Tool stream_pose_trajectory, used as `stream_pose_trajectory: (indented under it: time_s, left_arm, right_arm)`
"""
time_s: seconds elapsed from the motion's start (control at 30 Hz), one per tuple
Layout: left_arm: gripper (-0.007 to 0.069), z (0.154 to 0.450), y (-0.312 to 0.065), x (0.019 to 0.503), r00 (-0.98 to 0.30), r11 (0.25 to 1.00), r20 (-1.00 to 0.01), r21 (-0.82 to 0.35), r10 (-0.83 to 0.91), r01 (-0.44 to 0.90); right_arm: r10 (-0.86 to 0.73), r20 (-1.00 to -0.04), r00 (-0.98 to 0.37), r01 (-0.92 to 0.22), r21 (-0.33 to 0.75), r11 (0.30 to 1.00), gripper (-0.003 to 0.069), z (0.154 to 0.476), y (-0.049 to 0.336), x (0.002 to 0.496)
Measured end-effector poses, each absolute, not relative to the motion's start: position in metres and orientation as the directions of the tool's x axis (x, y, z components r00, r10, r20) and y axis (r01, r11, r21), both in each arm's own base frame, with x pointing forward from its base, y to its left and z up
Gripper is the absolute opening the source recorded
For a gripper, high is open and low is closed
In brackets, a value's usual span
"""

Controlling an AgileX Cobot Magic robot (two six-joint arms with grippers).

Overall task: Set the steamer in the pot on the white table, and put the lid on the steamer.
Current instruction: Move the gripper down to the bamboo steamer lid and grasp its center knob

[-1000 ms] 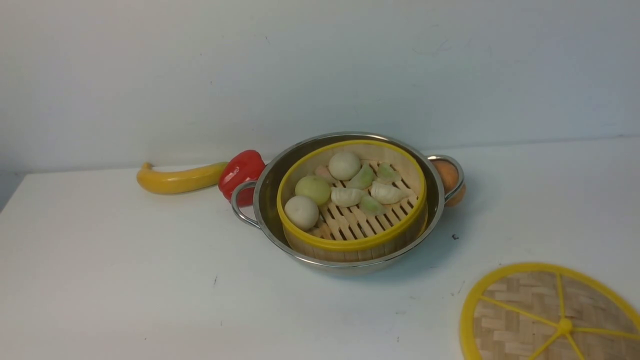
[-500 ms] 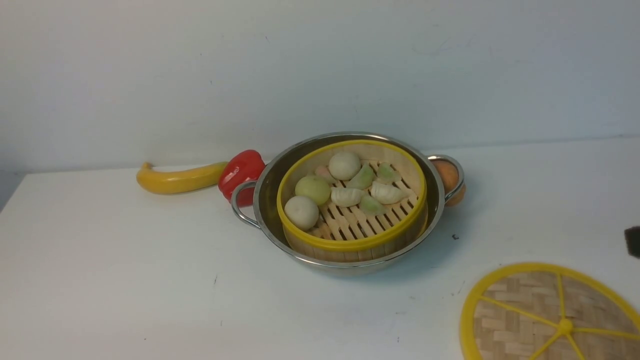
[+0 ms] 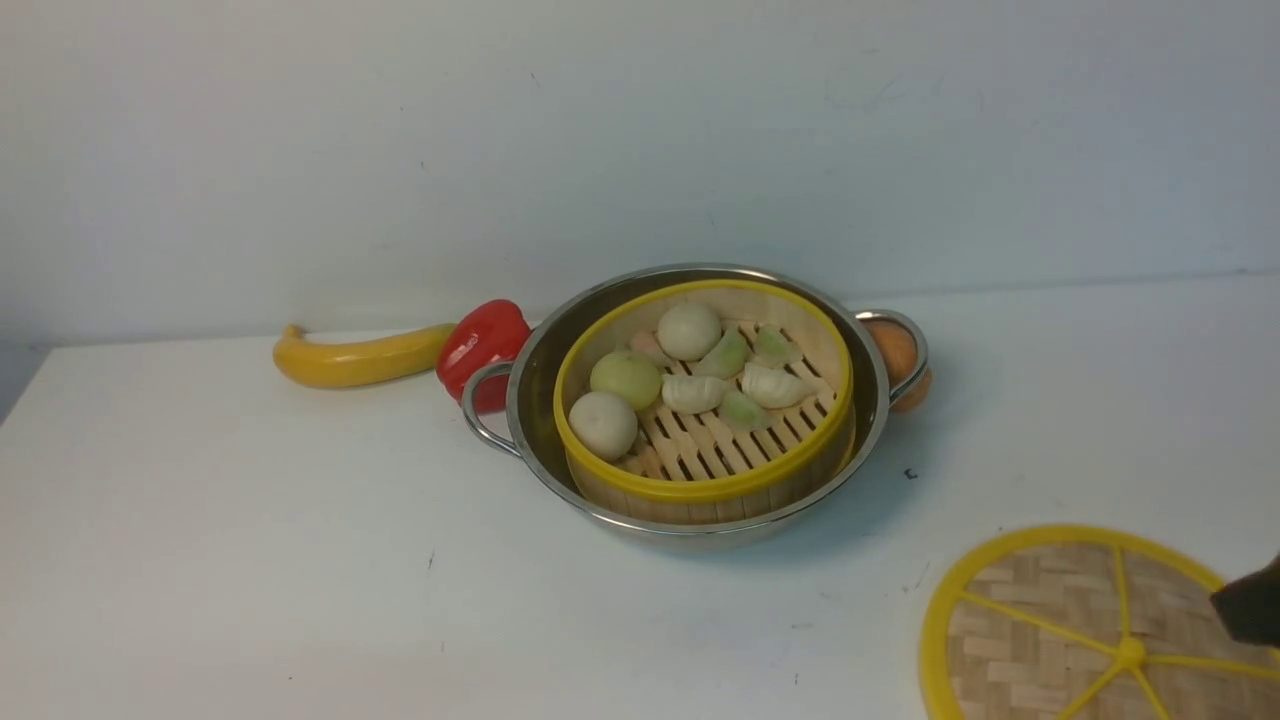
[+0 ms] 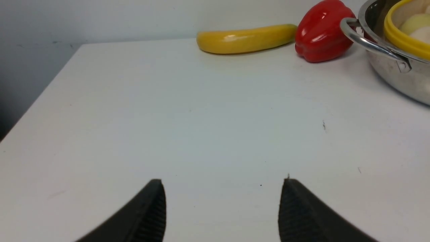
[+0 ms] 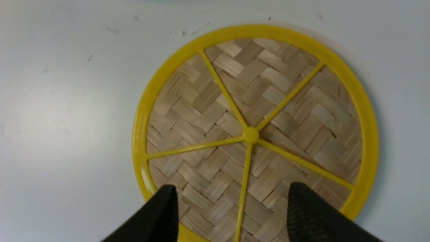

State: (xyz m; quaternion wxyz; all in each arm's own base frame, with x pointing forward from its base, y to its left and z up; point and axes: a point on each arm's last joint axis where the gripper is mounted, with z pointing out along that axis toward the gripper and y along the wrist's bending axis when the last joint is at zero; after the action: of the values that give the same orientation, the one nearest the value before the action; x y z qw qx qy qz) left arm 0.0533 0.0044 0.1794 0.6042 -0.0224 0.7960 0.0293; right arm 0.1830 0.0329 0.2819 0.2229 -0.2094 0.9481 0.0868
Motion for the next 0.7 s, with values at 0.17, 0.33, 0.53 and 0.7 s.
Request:
stream_pose_trajectory:
  time_s: [0.17, 0.33, 0.53, 0.7]
  left_arm:
    - [0.0419, 0.179, 0.004, 0.053, -0.269, 0.997, -0.963, 0.02, 0.0, -0.071]
    - [0.0419, 0.179, 0.004, 0.053, -0.269, 0.997, -0.963, 0.02, 0.001, -0.071]
    - [0.0419, 0.179, 0.004, 0.053, -0.269, 0.997, -0.963, 0.02, 0.001, -0.071]
    - [0.0419, 0.179, 0.004, 0.053, -0.269, 0.997, -0.963, 0.02, 0.001, -0.071]
  right_arm:
    - [-0.434, -0.375, -0.819, -0.492, 0.07, 0.868, 0.0461, 0.267, 0.048, 0.19]
    - [-0.399, -0.318, -0.86, -0.436, 0.053, 0.898, 0.0452, 0.256, 0.051, 0.204]
    - [-0.349, -0.278, -0.895, -0.38, 0.065, 0.923, 0.0406, 0.249, 0.054, 0.226]
    - [-0.354, -0.209, -0.911, -0.375, 0.072, 0.924, 0.0373, 0.232, 0.057, 0.246]
